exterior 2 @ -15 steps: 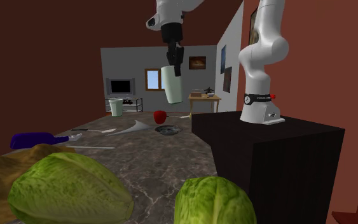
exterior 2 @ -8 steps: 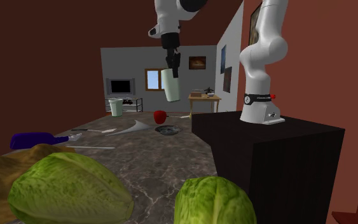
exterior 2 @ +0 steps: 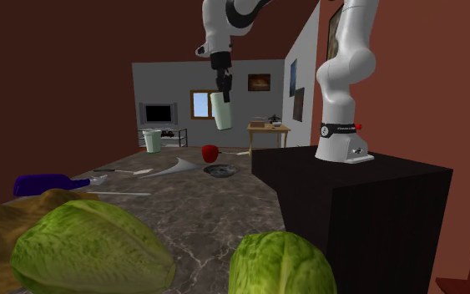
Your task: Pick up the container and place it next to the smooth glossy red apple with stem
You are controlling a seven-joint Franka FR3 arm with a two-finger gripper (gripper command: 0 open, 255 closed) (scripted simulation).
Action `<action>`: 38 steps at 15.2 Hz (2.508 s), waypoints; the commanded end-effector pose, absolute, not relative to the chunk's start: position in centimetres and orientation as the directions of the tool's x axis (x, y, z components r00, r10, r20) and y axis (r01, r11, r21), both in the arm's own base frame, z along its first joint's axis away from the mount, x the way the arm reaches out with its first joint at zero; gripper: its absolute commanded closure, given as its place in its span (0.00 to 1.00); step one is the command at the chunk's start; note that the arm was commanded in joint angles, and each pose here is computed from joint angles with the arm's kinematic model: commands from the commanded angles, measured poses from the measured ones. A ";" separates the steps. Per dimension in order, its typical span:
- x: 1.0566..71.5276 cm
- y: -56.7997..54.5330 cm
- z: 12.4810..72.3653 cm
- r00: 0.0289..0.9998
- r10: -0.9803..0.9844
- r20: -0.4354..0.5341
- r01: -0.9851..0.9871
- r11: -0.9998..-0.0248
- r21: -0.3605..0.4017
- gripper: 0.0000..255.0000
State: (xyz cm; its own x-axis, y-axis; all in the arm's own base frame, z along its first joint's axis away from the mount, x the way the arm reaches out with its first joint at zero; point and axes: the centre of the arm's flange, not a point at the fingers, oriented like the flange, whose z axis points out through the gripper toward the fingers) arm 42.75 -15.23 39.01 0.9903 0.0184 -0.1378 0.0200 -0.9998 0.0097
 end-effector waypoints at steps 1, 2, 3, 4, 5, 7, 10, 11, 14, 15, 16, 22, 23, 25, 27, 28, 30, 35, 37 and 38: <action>42.1 -17.7 39.0 0.990 0.020 -0.138 0.022 -1.000 0.010 1.00; 41.9 -19.0 39.0 0.990 0.020 -0.138 0.022 -1.000 0.010 1.00; 41.6 -20.3 39.0 0.990 0.020 -0.138 0.022 -1.000 0.010 1.00; 41.4 -21.6 39.0 0.990 0.020 -0.138 0.022 -1.000 0.010 1.00; 41.2 -22.9 39.0 0.990 0.020 -0.138 0.022 -1.000 0.010 1.00; 40.7 -25.5 39.0 0.990 0.020 -0.138 0.022 -1.000 0.010 1.00; 39.9 -29.4 39.0 0.990 0.020 -0.138 0.022 -1.000 0.010 1.00; 39.7 -30.7 39.0 0.990 0.020 -0.138 0.022 -1.000 0.010 1.00; 39.0 -34.6 39.1 0.990 0.020 -0.138 0.022 -1.000 0.010 1.00; 38.7 -35.9 39.1 0.990 0.020 -0.138 0.022 -1.000 0.010 1.00; 38.5 -37.4 39.1 0.990 0.020 -0.138 0.022 -1.000 0.010 1.00; 38.5 -37.4 35.9 0.990 0.020 -0.138 0.022 -1.000 0.010 1.00; 38.5 -37.4 35.4 0.990 0.020 -0.138 0.022 -1.000 0.010 1.00; 38.5 -37.4 34.3 0.990 0.020 -0.138 0.022 -1.000 0.010 1.00; 38.5 -37.4 33.3 0.990 0.020 -0.138 0.022 -1.000 0.010 1.00; 38.5 -37.4 32.7 0.990 0.020 -0.138 0.022 -1.000 0.010 1.00; 38.5 -37.4 31.7 0.990 0.020 -0.138 0.022 -1.000 0.010 1.00; 38.5 -37.4 29.0 0.990 0.020 -0.138 0.022 -1.000 0.010 1.00; 38.5 -37.4 28.0 0.990 0.020 -0.138 0.022 -1.000 0.010 1.00; 38.5 -37.4 27.5 0.990 0.020 -0.138 0.022 -1.000 0.010 1.00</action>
